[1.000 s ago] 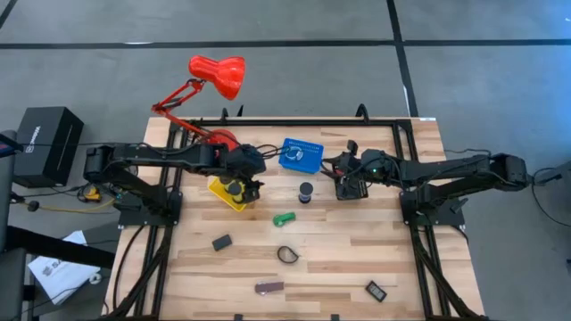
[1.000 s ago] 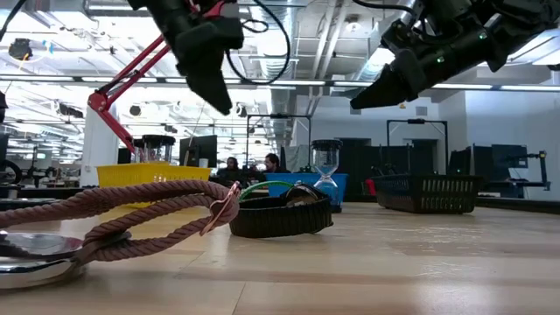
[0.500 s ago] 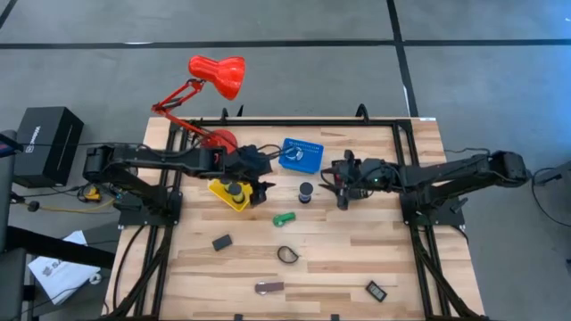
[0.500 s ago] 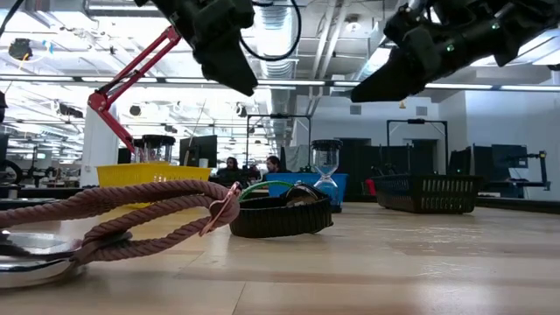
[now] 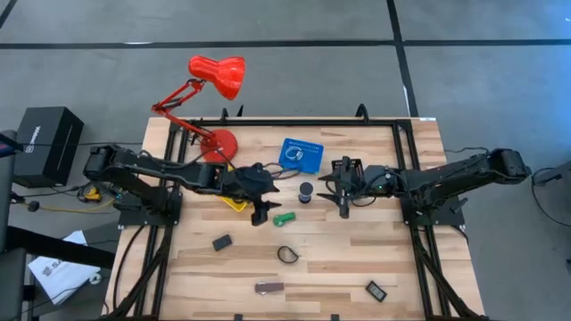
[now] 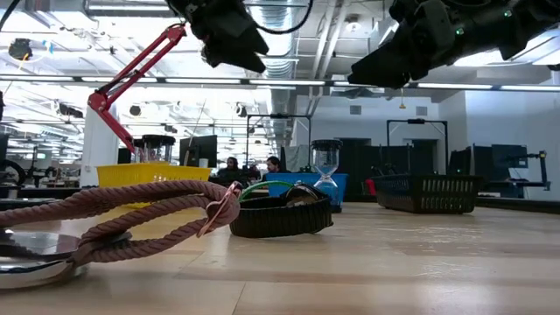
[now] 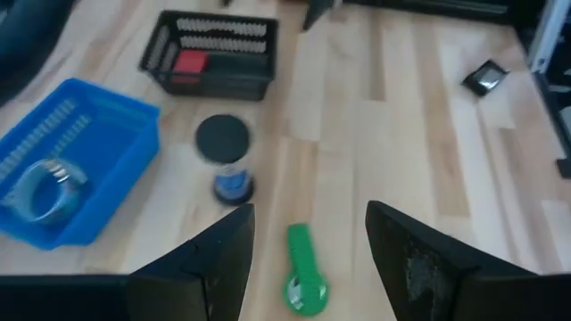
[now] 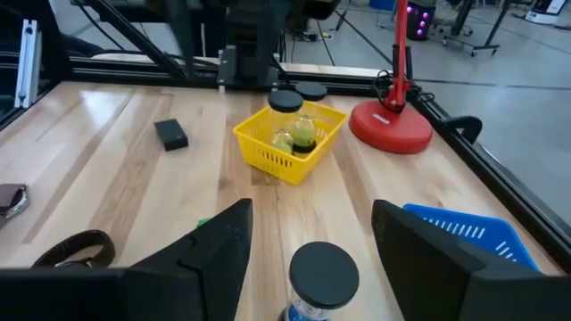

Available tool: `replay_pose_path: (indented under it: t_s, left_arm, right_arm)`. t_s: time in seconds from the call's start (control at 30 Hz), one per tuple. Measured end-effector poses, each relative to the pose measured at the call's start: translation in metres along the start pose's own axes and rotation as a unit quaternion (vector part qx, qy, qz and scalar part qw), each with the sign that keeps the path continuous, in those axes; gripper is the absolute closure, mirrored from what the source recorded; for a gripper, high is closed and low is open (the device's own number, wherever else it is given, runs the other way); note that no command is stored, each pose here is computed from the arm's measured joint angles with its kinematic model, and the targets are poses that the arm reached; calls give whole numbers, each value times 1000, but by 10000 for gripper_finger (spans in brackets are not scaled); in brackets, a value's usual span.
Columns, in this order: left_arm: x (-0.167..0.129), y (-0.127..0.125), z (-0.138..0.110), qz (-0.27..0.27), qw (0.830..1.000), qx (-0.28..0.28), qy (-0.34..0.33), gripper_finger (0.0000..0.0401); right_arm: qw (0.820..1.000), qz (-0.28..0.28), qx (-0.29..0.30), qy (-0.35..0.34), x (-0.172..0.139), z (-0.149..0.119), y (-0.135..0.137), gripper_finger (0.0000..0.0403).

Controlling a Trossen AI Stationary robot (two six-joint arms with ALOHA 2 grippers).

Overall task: Pick & Place Office items
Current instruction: Put the green wrist watch into the blue bin

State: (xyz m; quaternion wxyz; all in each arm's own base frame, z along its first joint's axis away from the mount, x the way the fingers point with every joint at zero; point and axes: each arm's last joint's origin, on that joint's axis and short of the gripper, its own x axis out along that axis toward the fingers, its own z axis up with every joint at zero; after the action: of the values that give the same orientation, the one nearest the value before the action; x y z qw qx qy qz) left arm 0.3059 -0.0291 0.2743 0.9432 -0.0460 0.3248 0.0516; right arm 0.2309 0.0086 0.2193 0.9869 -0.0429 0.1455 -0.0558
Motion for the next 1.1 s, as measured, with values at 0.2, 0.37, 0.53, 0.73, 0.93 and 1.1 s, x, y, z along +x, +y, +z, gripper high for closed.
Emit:
replay_pose_path:
  t_s: [0.2, 0.37, 0.53, 0.73, 0.93, 1.1]
  left_arm:
    - [25, -27, -14, -23, 999, 27, 26, 192]
    - [62, -45, -30, -34, 998, 39, 38, 192]
    - [90, -42, -48, 13, 997, 42, 68, 192]
    - [102, -26, -51, 62, 995, -19, 70, 192]
    - [112, -22, -58, 70, 993, -38, 85, 192]
    - [123, -23, -69, 74, 991, -33, 105, 192]
  right_arm:
    - [1000, 2, -1, 3, 0, 0, 1, 181]
    - [1000, 7, -3, 5, -1, -1, 3, 181]
    - [1000, 6, -3, 6, 0, -1, 3, 182]
    - [1000, 7, -4, 11, 0, -2, 3, 182]
    - [1000, 7, -5, 15, -1, -3, 3, 182]
    - [1000, 7, -5, 15, -1, -3, 3, 182]
